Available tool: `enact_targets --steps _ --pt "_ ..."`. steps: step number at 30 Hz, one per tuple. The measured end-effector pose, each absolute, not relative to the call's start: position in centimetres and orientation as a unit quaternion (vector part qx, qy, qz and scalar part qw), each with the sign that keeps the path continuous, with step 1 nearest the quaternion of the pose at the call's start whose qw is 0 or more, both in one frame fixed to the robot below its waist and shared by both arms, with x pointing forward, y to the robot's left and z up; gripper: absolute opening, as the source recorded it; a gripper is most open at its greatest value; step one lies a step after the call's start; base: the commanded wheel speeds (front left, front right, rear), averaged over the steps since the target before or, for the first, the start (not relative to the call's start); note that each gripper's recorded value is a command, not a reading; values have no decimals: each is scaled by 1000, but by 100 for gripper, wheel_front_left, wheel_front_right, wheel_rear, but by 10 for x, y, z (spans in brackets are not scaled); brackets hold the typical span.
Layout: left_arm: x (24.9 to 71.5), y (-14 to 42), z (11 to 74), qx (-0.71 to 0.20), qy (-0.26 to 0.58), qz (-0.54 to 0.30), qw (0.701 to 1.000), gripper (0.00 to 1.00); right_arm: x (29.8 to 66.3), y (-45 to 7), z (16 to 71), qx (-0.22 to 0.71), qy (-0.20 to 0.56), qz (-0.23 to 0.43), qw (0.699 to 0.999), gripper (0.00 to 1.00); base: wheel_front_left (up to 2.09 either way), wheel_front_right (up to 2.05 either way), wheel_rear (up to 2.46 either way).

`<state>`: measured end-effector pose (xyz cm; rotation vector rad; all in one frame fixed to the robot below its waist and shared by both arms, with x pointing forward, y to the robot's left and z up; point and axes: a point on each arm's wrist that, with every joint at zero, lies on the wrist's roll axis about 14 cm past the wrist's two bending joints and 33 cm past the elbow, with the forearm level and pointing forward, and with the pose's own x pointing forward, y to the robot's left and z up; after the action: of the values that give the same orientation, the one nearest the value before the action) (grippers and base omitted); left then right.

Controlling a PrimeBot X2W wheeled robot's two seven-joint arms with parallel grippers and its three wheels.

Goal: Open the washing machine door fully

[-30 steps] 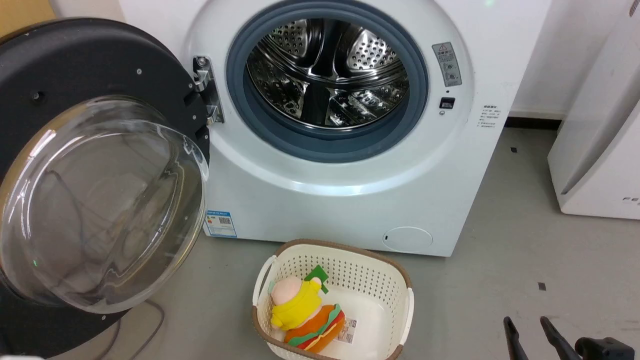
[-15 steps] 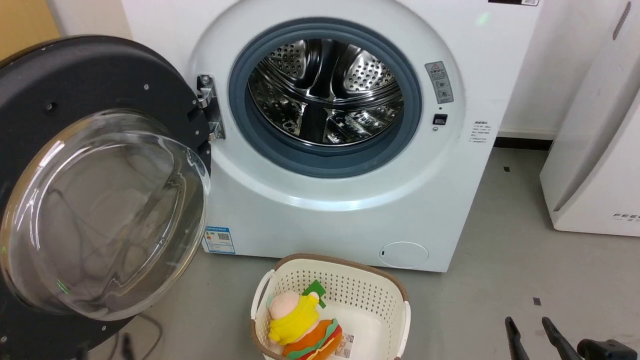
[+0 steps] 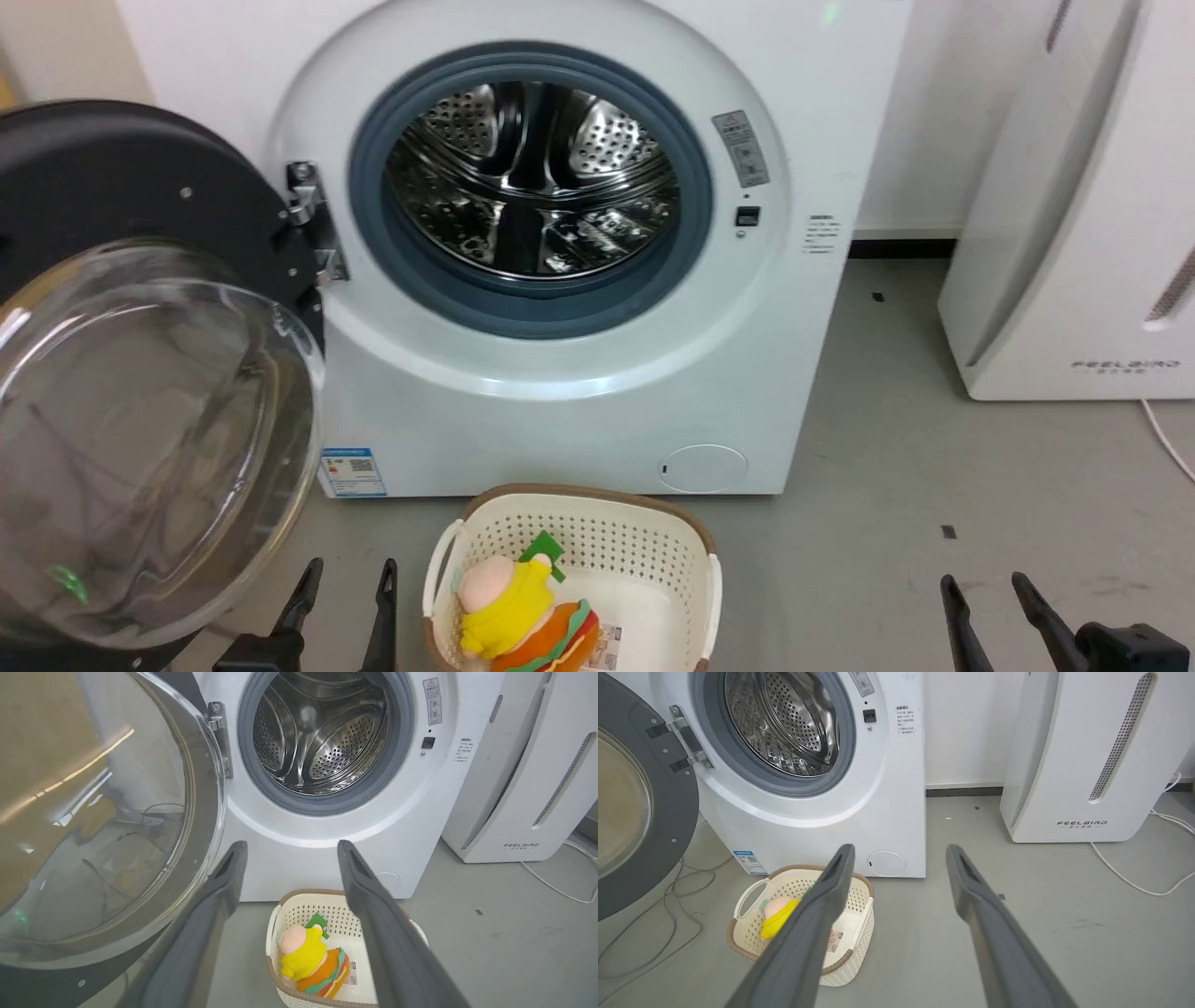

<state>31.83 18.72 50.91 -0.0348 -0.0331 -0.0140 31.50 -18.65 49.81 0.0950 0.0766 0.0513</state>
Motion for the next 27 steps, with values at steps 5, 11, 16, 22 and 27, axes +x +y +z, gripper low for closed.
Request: enact_targets --steps 5,11,16,22,27 --pt "326 178 502 -10 -2 -16 1000 100 308 -193 500 48 37 14 998 100 0 0 0" --pt "328 174 497 -9 5 -21 1000 100 306 -194 500 50 38 11 998 100 0 0 0" --pt "327 175 497 -16 6 -16 1000 100 307 -190 500 49 38 16 998 100 0 0 0" --pt "326 175 497 -17 5 -16 1000 0 308 -189 500 49 38 19 998 0 0 0 0" --pt "326 175 496 -17 8 -15 1000 0 308 -189 499 49 40 20 998 0 0 0 0"
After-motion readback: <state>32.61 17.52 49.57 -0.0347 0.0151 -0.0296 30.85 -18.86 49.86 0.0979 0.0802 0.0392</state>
